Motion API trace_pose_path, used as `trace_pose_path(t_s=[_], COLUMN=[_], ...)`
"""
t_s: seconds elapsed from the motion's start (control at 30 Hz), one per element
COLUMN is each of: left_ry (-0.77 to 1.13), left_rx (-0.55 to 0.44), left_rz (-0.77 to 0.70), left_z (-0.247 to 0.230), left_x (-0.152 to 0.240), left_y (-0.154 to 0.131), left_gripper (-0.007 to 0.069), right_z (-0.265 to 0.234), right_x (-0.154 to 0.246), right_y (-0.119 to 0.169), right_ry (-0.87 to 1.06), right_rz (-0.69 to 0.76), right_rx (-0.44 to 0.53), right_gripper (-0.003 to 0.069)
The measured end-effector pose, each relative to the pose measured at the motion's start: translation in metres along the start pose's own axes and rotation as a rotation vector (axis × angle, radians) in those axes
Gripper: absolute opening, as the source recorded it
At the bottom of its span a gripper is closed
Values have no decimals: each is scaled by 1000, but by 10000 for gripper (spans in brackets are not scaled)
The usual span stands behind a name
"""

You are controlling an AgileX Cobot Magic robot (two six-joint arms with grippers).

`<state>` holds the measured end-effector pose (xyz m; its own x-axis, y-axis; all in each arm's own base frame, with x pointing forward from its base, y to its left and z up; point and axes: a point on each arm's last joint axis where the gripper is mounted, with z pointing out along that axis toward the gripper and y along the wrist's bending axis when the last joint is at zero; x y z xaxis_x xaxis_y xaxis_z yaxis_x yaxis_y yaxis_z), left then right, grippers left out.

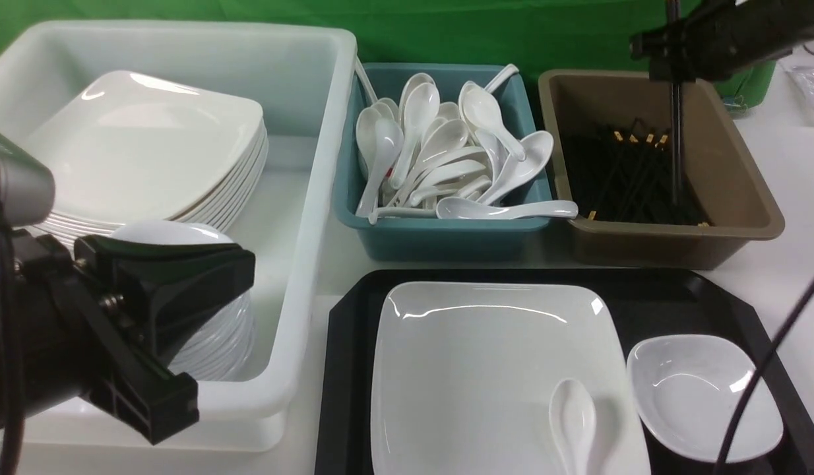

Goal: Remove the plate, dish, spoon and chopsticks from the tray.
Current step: Use the right arm to put the chopsticks into the small storage box on the right, then use the right arm to grab a small plate from the dinner plate

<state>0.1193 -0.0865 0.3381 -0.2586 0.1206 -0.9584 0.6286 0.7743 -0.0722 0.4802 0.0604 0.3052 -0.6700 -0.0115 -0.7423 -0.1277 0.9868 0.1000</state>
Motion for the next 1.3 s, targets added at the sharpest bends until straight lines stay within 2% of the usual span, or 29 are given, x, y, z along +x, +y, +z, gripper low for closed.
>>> trace_pose_path(t_s=[0.07, 0.2, 0.3, 0.37, 0.4, 0.47, 0.6, 0.67, 0.8, 0.9, 0.97, 1.07, 1.17, 1.2, 1.23, 1.3], left_ry=[1, 3, 9, 18, 26, 44, 77, 86, 91, 96, 99, 100, 103, 103, 103, 103], left_rx=[0, 1, -2, -2, 0, 5, 18, 22, 24, 27, 28, 28, 30, 30, 30, 30], left_rz=[2, 4, 19, 30, 36, 45, 51, 52, 54, 54, 55, 55, 55, 55, 55, 56], left_z=[0, 0, 0, 0, 0, 0, 0, 0, -1, -1, -1, -1, -1, -1, -1, -1], left_x=[0, 0, 1, 2, 2, 4, 7, 8, 8, 9, 9, 9, 9, 9, 9, 9], left_y=[0, 0, 0, 0, 0, 0, -1, -2, -2, -2, -2, -2, -2, -2, -2, -2], left_gripper=[18, 18, 18, 18, 18, 18, 18, 18, 18, 18, 18, 18, 18, 18, 18, 18], right_z=[21, 33, 22, 9, -2, -23, -69, -93, -120, -129, -135, -132, -116, -116, -109, -103], right_x=[-2, 2, 2, 1, 0, -1, 1, 11, 58, 94, 147, 177, 228, 228, 241, 253], right_y=[-11, -20, -19, -17, -16, -11, 8, 25, 61, 74, 80, 79, 72, 72, 69, 67], right_ry=[-3, 34, 84, 126, 157, 214, 329, 388, 514, 599, 710, 736, 726, 725, 700, 677], right_rz=[53, 101, 60, 22, -6, -60, -186, -262, -471, -578, -682, -723, -779, -779, -794, -813], right_rx=[15, 29, 27, 21, 18, 11, -3, 6, 1, -31, -74, -90, -122, -122, -132, -144], right_gripper=[195, 461, 550, 542, 515, 443, 235, 209, 235, 242, 246, 256, 367, 383, 440, 511])
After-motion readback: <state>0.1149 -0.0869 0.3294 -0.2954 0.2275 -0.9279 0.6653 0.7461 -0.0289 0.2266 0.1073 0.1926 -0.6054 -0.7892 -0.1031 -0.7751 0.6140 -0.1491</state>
